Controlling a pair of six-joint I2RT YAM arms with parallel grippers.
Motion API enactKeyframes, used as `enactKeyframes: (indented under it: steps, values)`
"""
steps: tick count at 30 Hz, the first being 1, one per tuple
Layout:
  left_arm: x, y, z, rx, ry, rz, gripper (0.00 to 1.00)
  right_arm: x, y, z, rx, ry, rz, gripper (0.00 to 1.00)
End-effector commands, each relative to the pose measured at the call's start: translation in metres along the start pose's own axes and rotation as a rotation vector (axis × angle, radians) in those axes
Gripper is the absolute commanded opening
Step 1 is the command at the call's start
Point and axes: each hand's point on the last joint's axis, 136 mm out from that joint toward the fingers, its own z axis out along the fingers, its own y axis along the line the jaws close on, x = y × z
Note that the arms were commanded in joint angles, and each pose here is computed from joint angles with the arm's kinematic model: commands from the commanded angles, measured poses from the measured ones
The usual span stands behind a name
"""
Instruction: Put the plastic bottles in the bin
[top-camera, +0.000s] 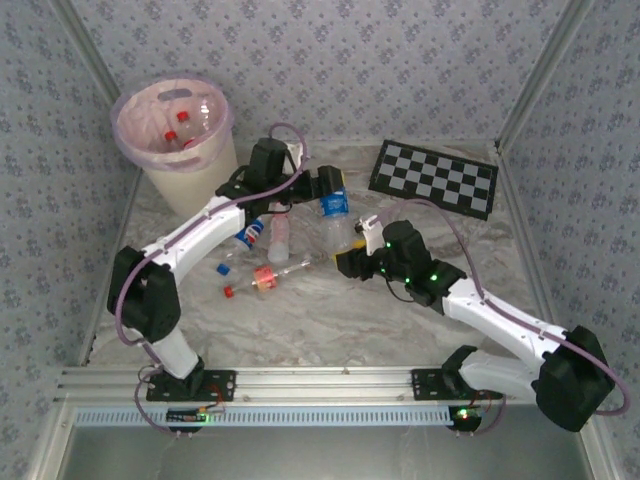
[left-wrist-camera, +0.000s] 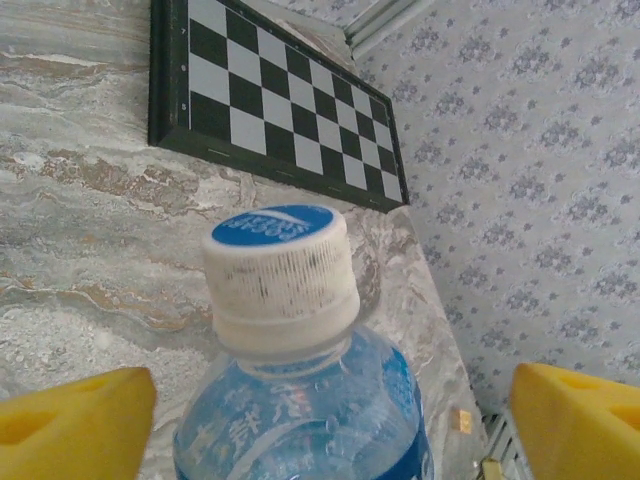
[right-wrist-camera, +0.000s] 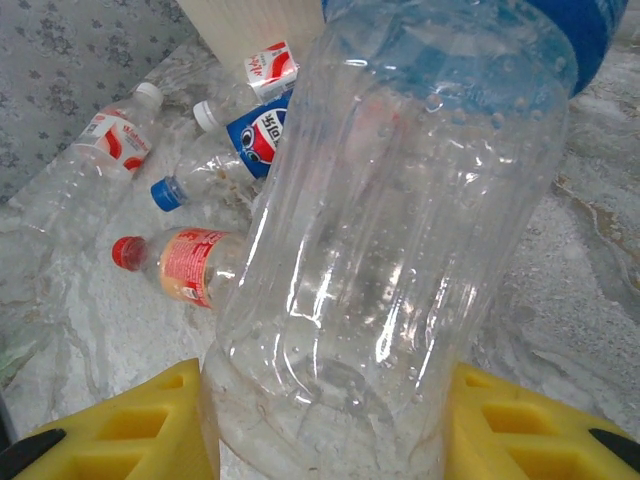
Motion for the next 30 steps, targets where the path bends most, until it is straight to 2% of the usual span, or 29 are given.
enactKeyframes:
  steps: [1,5,10,15,18,20,22,24,25,29,30]
  values:
    - [-0.006,-0.011,0.003,0.069,-0.010,-0.013,0.84,-0.010,0.002,-0.002,0.027,-0.035,-0.056,0.42]
    - [-0.005,-0.007,0.003,0.047,-0.015,-0.011,0.78,-0.010,0.005,0.001,0.033,-0.033,-0.075,0.42]
    - [-0.001,0.007,0.005,-0.025,0.005,0.003,0.85,-0.012,0.009,-0.001,0.037,-0.033,-0.102,0.42]
    - [-0.001,0.005,0.006,-0.005,-0.003,-0.003,0.61,-0.012,0.008,-0.001,0.044,-0.029,-0.106,0.42]
    - [0.000,0.003,0.006,0.006,0.006,-0.004,0.50,-0.014,0.009,-0.002,0.045,-0.032,-0.105,0.42]
    - [-0.001,0.003,0.005,0.003,0.004,0.001,0.47,-0.014,0.008,-0.001,0.051,-0.032,-0.107,0.43]
    - [-0.002,0.004,0.003,-0.005,0.001,0.007,0.45,-0.015,0.007,-0.001,0.056,-0.026,-0.108,0.51]
    - [-0.007,0.004,-0.001,-0.009,-0.008,0.015,0.44,-0.015,0.009,-0.002,0.057,-0.007,-0.107,0.72]
    - [-0.011,0.004,-0.004,-0.011,-0.015,0.021,0.43,-0.016,0.009,-0.004,0.060,-0.001,-0.108,0.79]
    - [-0.041,-0.003,-0.030,-0.023,-0.067,0.080,0.42,-0.021,0.004,-0.019,0.108,-0.014,-0.102,0.93]
    - [-0.051,-0.007,-0.041,-0.030,-0.085,0.101,0.42,-0.023,0.001,-0.025,0.122,-0.024,-0.100,0.94]
